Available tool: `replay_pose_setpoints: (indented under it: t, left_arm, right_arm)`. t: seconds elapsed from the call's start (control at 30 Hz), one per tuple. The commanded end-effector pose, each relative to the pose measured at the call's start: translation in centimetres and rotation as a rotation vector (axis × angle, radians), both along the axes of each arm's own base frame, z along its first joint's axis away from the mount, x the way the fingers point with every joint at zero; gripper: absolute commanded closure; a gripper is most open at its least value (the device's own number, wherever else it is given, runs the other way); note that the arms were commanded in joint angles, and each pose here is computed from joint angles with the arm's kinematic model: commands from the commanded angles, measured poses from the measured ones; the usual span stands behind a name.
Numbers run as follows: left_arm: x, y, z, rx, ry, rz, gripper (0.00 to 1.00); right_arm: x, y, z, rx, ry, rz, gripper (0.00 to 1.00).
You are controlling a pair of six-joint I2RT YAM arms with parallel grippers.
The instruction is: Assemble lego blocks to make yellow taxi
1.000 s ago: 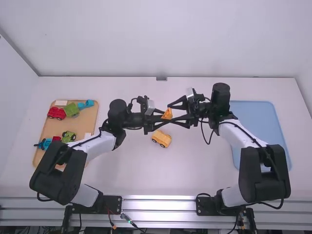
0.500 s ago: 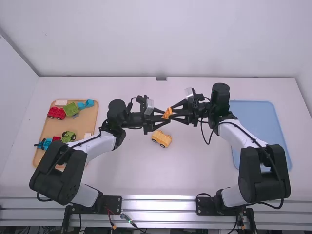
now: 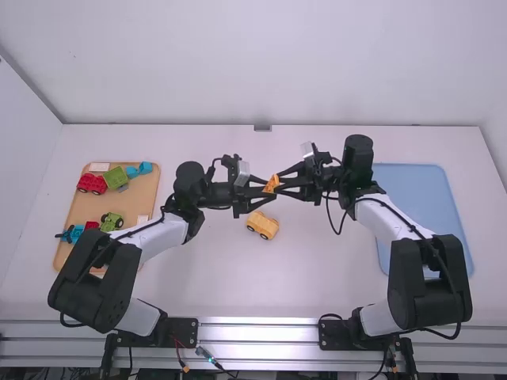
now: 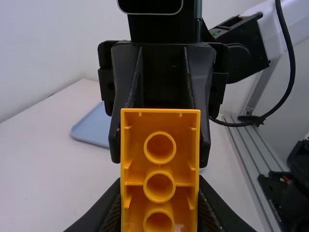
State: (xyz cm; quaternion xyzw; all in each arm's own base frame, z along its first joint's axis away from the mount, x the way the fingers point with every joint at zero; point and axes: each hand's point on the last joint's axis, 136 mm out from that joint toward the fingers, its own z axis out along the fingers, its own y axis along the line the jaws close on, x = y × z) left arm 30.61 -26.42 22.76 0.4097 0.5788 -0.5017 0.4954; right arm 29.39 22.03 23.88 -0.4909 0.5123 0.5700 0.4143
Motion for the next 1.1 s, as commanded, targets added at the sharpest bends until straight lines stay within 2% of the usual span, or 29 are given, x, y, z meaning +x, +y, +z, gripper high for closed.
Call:
replay_pose_setpoints:
  t: [0.0, 0.1, 0.3, 0.37, 0.43, 0.53, 0.63, 0.7, 0.73, 0.77, 0.8, 0.83, 0.87, 0.93, 1.03, 1.07]
  left_arm:
    - [0.1, 0.0, 0.6, -0.007, -0.015, 0.019, 0.98]
    - [0.1, 0.0, 0.6, -0.007, -0.015, 0.019, 0.98]
    - [0.1, 0.0, 0.5, -0.006, -0.015, 0.02, 0.98]
    - [0.1, 0.0, 0.6, -0.007, -0.015, 0.019, 0.98]
    - [0.1, 0.0, 0.6, -0.007, -0.015, 0.02, 0.98]
    - [0.1, 0.0, 0.5, -0.007, -0.015, 0.02, 0.98]
    - [0.1, 0.0, 0.4, -0.004, -0.008, 0.02, 0.92]
    - [0.1, 0.0, 0.4, -0.003, -0.005, 0.021, 0.78]
    - [0.1, 0.0, 0.4, -0.003, -0.005, 0.019, 0.66]
    - [0.1, 0.0, 0.4, -0.003, -0.004, 0.019, 0.59]
    - [0.1, 0.0, 0.4, -0.002, -0.005, 0.02, 0.32]
    - [0.1, 0.0, 0.3, -0.001, 0.0, 0.022, 0.11]
    - [0.2, 0.1, 0.2, 0.001, 0.005, 0.023, 0.01]
    - [0.3, 0.2, -0.1, 0.008, 0.013, 0.025, 0.01]
    - [0.4, 0.4, -1.3, 0.045, 0.023, 0.036, 0.01]
    - [1.0, 0.6, -2.5, 0.086, 0.034, 0.075, 0.01]
  right_arm:
    - [-0.7, 0.6, 1.2, 0.011, -0.038, 0.036, 0.67]
    - [-0.7, 0.6, 1.2, 0.011, -0.037, 0.037, 0.53]
    - [-0.7, 0.6, 1.2, 0.011, -0.038, 0.037, 0.52]
    - [-0.7, 0.6, 1.2, 0.011, -0.038, 0.037, 0.62]
    - [-0.7, 0.6, 1.2, 0.011, -0.038, 0.036, 0.65]
    - [-0.7, 0.7, 1.2, 0.011, -0.039, 0.039, 0.76]
    - [-1.0, 1.0, 1.2, 0.014, -0.053, 0.05, 0.82]
    - [-1.0, 0.9, 1.2, 0.014, -0.053, 0.049, 0.83]
    - [-1.0, 1.0, 1.2, 0.013, -0.053, 0.048, 0.83]
    - [-0.9, 1.0, 1.2, 0.013, -0.053, 0.047, 0.84]
    - [-0.8, 1.0, 1.1, 0.011, -0.053, 0.04, 0.85]
    - [-0.6, 1.0, 1.1, 0.006, -0.049, 0.028, 0.86]
    - [-0.2, 1.1, 1.0, -0.002, -0.038, 0.006, 0.86]
    - [0.9, 1.2, 0.6, -0.026, -0.002, -0.059, 0.86]
    - [2.9, 1.2, 0.0, -0.063, 0.042, -0.179, 0.91]
    - [4.0, 1.1, -0.4, -0.082, 0.064, -0.246, 0.98]
